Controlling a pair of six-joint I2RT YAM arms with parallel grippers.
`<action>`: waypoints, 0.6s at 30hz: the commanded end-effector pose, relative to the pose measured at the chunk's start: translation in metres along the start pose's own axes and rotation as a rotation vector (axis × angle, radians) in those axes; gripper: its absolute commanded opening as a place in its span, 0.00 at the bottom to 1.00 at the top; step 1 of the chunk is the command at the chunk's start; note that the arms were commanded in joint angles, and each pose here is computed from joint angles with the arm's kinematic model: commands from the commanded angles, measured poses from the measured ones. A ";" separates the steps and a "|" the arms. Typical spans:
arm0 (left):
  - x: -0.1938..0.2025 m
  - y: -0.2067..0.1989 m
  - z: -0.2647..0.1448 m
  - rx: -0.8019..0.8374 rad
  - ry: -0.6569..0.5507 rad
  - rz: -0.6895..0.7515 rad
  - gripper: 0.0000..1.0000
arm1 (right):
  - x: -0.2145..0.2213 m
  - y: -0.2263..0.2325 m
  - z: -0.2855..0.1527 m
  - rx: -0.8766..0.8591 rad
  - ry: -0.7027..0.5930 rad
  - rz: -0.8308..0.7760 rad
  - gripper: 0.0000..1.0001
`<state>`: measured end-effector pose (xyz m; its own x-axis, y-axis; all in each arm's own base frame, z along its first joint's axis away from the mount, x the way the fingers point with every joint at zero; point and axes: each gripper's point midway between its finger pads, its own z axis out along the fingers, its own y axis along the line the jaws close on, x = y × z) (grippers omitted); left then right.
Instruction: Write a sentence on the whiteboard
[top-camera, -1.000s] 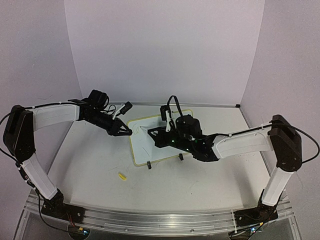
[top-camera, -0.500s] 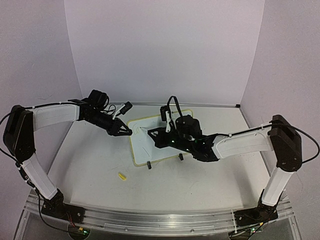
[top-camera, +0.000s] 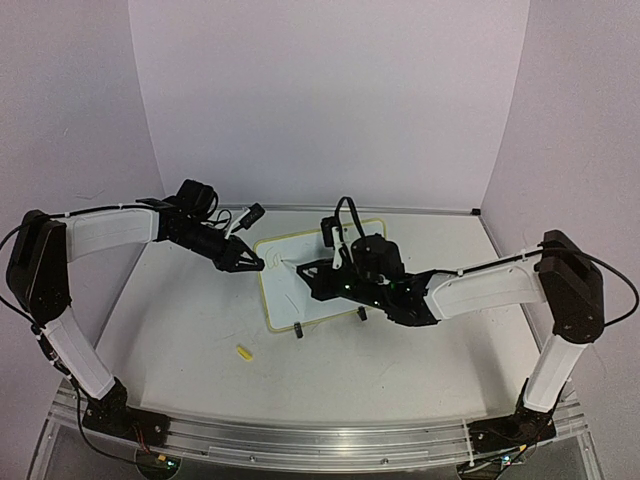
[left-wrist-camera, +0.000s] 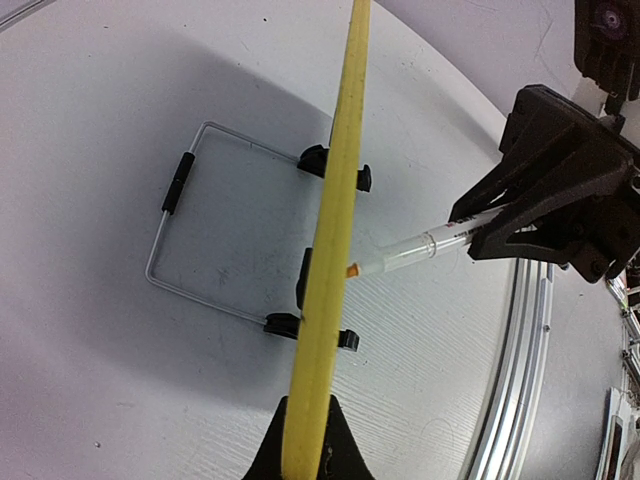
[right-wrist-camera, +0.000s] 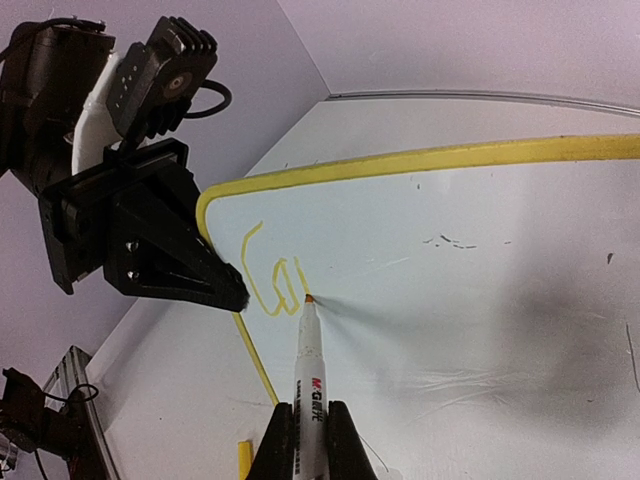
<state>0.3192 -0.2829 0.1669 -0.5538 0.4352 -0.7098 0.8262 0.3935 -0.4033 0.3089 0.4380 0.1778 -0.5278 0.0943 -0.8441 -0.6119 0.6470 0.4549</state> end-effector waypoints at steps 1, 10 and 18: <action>-0.001 0.012 -0.008 -0.098 0.011 0.036 0.00 | 0.005 -0.009 -0.002 0.037 0.018 0.002 0.00; -0.001 0.013 -0.008 -0.100 0.012 0.035 0.00 | 0.001 -0.013 -0.006 0.063 0.004 -0.001 0.00; -0.001 0.012 -0.008 -0.100 0.013 0.037 0.00 | -0.009 -0.012 -0.005 0.077 -0.019 -0.010 0.00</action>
<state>0.3193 -0.2829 0.1669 -0.5541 0.4352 -0.7096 0.8259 0.3943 -0.4031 0.3069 0.4367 0.1722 -0.5344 0.0814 -0.8413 -0.6069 0.6558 0.4489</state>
